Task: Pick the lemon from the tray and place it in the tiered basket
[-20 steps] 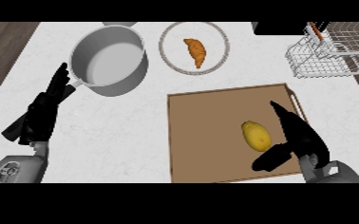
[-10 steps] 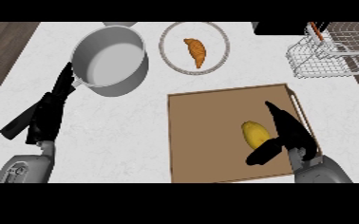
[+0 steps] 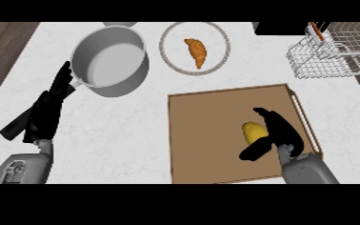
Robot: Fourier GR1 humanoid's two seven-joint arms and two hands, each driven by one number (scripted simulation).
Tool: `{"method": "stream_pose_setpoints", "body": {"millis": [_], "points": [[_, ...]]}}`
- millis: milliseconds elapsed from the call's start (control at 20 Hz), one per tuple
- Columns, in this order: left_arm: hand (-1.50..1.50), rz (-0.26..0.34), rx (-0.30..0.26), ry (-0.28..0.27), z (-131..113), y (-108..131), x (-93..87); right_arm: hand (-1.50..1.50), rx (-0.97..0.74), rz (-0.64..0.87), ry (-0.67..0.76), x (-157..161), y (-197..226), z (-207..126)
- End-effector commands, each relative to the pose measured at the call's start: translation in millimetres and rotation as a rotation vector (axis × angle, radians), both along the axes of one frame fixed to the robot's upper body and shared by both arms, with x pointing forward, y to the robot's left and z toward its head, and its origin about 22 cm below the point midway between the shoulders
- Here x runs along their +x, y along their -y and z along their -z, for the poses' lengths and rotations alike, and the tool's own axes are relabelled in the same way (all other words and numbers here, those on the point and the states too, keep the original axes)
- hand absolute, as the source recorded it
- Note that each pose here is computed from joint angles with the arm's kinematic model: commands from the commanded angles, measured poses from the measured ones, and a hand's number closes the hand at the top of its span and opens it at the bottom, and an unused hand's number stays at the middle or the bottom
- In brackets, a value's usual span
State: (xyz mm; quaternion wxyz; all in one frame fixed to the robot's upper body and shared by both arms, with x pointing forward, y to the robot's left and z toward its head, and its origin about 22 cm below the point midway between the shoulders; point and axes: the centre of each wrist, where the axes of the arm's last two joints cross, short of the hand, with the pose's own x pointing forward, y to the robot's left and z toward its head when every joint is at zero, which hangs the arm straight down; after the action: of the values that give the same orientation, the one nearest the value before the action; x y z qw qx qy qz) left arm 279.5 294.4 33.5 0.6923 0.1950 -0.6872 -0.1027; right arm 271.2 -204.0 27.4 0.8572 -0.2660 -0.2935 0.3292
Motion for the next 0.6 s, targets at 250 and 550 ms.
{"method": "stream_pose_setpoints", "body": {"millis": [250,550], "points": [[0.00,0.002,0.001,0.011,4,-7,-9.6,1.50,-0.124,-0.227,-0.050,6,-21,29],[0.00,0.003,-0.002,-0.002,-5,-7,0.9,1.50,0.032,-0.077,0.014,-7,7,7]]}}
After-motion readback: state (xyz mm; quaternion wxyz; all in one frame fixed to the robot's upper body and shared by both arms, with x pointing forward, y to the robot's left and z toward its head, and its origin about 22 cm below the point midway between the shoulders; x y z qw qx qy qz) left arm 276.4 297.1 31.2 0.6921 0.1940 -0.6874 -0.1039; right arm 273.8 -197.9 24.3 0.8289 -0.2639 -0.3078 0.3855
